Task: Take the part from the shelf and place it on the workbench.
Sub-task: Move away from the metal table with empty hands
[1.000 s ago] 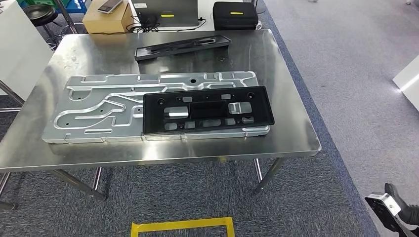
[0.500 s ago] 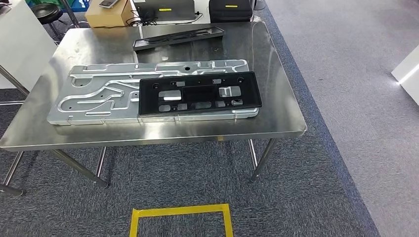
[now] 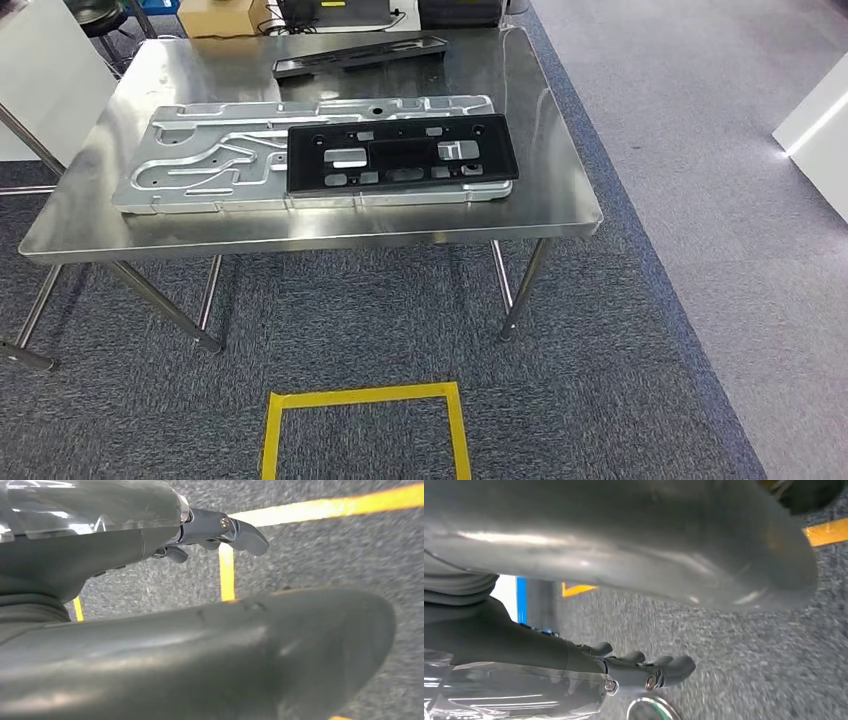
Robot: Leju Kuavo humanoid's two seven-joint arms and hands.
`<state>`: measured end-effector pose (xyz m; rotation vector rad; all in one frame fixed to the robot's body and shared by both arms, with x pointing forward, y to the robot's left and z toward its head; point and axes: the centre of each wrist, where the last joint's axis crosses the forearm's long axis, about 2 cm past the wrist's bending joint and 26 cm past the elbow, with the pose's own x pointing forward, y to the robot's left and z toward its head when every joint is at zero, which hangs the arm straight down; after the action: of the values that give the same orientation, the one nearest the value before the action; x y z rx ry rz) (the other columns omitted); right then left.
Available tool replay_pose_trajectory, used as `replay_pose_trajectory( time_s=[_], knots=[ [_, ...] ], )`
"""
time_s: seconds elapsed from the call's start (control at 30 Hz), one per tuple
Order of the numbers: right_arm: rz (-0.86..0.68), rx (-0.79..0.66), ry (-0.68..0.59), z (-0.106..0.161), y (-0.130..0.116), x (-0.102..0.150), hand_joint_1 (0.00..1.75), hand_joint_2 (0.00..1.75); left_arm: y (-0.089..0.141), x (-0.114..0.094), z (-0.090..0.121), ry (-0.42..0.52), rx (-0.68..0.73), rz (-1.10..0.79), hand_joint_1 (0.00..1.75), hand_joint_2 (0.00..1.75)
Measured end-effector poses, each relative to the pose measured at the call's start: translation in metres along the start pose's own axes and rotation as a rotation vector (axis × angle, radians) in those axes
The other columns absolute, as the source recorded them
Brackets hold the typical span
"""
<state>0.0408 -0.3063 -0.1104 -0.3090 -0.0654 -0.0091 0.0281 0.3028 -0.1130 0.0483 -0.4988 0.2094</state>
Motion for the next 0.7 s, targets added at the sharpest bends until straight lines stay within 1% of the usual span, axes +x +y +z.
replay_pose_trajectory(
  time_s=[0.17,0.33,0.57,0.7],
  knots=[
    [-0.022,0.048,0.014,0.002,0.009,0.004,0.00,0.00,-0.005,0.000,0.000,0.012,-0.020,-0.025,0.00,0.00],
    [-0.042,0.067,0.032,0.003,0.012,0.003,0.00,0.00,-0.008,-0.001,0.000,0.021,-0.029,-0.038,0.00,0.00],
    [-0.040,0.101,0.074,0.007,0.023,0.002,0.00,0.00,-0.004,0.005,-0.002,0.023,-0.035,-0.096,0.00,0.00],
    [-0.040,0.107,0.093,0.008,0.026,0.000,0.00,0.00,0.000,0.005,-0.002,0.022,-0.021,-0.102,0.00,0.00]
  ],
)
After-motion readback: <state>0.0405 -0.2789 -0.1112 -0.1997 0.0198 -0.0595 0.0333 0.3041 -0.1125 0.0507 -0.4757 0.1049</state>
